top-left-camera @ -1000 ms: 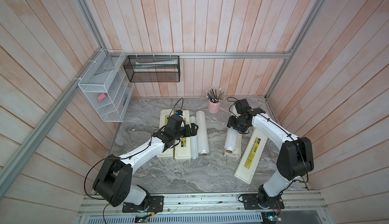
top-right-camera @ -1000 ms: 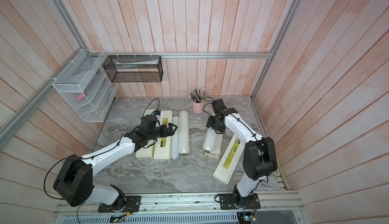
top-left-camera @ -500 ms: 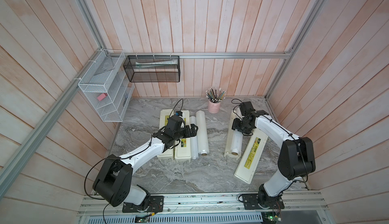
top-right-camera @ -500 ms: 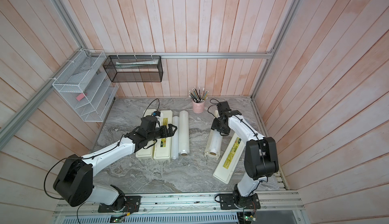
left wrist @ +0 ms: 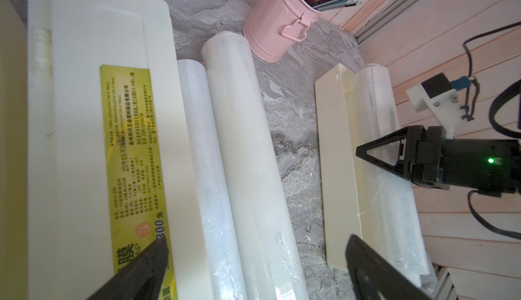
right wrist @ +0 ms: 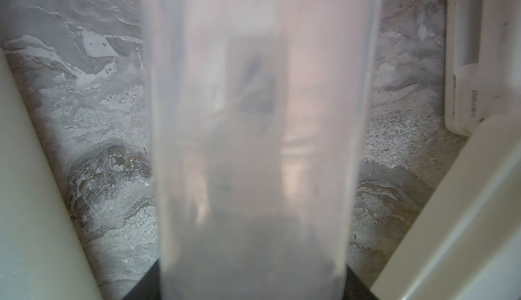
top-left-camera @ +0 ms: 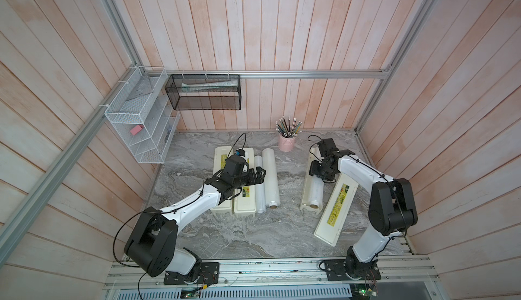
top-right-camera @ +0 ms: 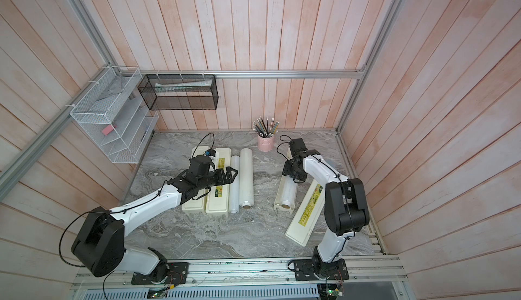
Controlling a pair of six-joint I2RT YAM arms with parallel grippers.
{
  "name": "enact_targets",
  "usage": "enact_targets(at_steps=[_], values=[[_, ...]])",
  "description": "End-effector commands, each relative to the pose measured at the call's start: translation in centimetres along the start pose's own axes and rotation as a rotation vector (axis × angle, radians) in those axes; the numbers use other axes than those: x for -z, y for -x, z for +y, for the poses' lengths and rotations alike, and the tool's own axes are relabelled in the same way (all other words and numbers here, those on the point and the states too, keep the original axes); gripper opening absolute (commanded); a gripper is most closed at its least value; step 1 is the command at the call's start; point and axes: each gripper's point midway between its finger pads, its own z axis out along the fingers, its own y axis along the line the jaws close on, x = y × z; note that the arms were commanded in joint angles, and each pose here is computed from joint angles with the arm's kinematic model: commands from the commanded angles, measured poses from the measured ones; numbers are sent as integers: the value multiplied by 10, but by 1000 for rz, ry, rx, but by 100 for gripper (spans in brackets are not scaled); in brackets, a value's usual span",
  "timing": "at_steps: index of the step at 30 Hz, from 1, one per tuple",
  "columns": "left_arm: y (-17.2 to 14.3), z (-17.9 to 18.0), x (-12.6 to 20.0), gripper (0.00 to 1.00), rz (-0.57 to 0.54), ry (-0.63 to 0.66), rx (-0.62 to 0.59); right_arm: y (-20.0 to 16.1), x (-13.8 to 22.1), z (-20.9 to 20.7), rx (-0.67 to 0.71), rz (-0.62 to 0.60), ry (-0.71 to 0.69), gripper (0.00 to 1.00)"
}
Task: Put plastic wrap rolls into dispensers
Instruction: Place the plastic wrap into the plastic wrap cutting box.
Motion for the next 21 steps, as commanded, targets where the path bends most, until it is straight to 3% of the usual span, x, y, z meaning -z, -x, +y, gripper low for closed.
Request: enact_targets(at_steps=[1,21], values=[[5,-3,4,100,-31,-6,-6,26,5,6,1,-86,14,5],[4,-5,-2,100,-18,-12,-11,38,17,6,-35,-108,32,5]])
